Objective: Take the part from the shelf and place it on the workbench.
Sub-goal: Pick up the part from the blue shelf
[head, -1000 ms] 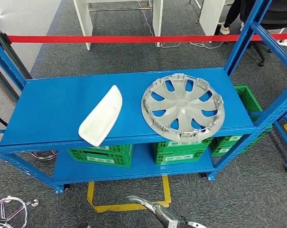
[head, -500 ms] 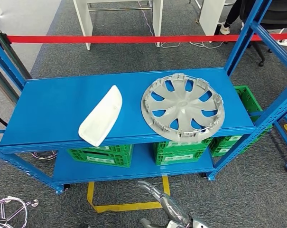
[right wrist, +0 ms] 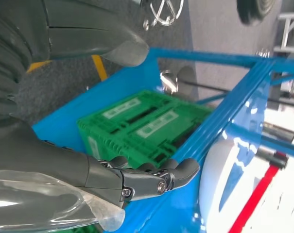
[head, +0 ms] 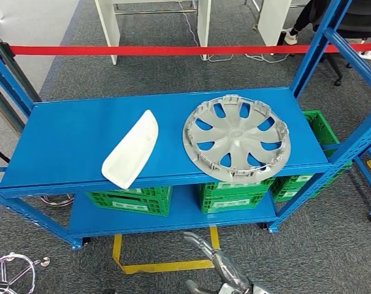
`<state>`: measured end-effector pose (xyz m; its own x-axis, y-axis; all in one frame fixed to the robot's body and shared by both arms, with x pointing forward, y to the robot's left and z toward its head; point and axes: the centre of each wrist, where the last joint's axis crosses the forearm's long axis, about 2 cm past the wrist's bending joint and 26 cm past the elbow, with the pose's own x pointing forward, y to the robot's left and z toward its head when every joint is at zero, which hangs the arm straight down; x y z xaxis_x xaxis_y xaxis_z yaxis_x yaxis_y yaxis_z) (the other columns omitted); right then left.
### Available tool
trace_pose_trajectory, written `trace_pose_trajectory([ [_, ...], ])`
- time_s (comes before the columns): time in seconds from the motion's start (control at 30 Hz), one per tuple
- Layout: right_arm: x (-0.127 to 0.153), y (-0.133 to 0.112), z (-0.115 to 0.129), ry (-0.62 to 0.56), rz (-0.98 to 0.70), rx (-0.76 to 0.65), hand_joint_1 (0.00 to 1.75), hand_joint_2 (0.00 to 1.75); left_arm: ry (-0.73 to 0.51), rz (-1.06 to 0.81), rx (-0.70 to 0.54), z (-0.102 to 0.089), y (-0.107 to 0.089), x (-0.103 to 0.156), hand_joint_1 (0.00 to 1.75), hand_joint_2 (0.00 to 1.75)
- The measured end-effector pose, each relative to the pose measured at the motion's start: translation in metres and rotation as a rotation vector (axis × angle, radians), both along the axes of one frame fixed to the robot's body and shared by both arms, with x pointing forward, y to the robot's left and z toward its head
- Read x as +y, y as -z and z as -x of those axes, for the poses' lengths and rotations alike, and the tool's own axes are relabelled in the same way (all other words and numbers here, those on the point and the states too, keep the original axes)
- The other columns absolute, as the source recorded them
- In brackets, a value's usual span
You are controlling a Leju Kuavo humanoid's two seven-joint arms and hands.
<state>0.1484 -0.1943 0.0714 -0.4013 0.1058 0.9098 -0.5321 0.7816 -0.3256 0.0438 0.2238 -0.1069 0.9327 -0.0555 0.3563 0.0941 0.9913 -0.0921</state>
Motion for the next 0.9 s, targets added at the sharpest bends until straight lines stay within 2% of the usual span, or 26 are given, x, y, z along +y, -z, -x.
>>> trace_pose_trajectory([
  [0.1,-0.002,-0.002,0.000,0.074,0.061,-0.103,0.00,1.75,0.010,-0.007,0.001,-0.001,0.000,0.000,0.00,0.00],
  [0.27,-0.002,-0.015,-0.008,0.268,0.263,-0.493,0.00,1.75,0.063,-0.039,-0.038,-0.007,-0.001,0.000,0.00,0.00],
  [0.37,0.003,-0.021,-0.015,0.298,0.314,-0.620,0.00,1.75,0.092,-0.058,-0.079,-0.012,-0.002,0.000,0.00,0.00],
  [0.53,0.008,-0.026,-0.020,0.316,0.339,-0.687,0.00,1.75,0.121,-0.068,-0.118,-0.017,-0.002,-0.001,0.00,0.00],
  [0.9,0.014,-0.029,-0.024,0.347,0.370,-0.730,0.00,1.75,0.174,-0.067,-0.133,-0.016,-0.002,-0.002,0.00,0.00],
])
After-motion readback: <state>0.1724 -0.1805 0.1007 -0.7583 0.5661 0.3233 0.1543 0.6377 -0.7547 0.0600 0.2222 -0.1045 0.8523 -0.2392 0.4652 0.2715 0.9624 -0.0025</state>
